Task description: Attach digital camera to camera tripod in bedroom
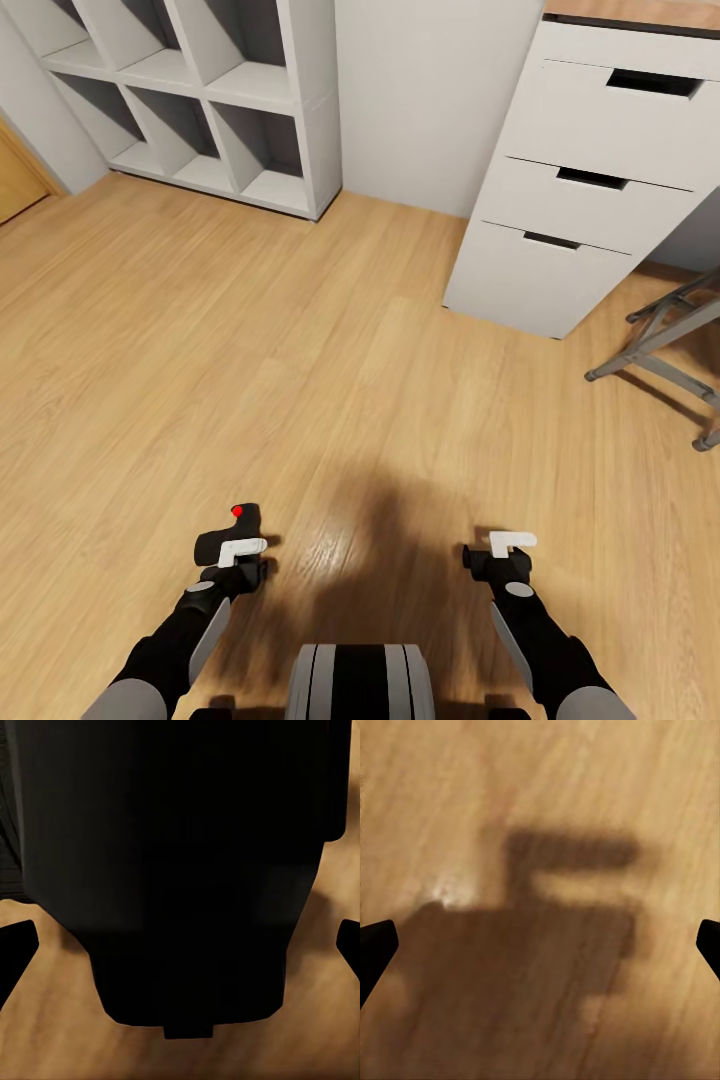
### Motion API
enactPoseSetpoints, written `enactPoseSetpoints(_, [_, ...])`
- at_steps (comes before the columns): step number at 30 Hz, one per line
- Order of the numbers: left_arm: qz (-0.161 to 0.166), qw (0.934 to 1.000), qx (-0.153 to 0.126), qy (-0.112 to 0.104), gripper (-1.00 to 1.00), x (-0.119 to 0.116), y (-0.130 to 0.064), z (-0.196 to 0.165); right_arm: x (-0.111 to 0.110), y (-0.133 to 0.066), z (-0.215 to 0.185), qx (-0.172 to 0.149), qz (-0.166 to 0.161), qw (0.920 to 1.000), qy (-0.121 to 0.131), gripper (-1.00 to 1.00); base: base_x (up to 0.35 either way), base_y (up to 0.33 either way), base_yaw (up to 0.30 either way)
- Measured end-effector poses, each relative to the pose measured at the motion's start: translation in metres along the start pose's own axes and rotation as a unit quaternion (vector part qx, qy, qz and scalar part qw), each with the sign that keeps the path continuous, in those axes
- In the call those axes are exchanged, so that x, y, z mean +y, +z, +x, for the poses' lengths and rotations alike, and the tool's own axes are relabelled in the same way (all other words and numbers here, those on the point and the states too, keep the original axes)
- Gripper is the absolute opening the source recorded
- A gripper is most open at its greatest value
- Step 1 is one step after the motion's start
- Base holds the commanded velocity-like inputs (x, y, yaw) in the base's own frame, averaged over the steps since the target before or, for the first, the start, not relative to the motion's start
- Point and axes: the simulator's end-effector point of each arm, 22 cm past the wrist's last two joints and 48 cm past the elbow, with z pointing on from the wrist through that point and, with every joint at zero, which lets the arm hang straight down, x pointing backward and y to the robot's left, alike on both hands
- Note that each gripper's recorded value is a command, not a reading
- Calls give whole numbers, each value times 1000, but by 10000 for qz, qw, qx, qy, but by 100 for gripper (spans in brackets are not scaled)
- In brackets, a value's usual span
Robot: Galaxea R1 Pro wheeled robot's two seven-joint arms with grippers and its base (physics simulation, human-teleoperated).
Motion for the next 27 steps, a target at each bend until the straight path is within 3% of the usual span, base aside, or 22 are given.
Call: enactPoseSetpoints(27, [2,9998,211,5,100,-2,2,20,-1,0,0,-7,4,10000,-19,100,0,0,0])
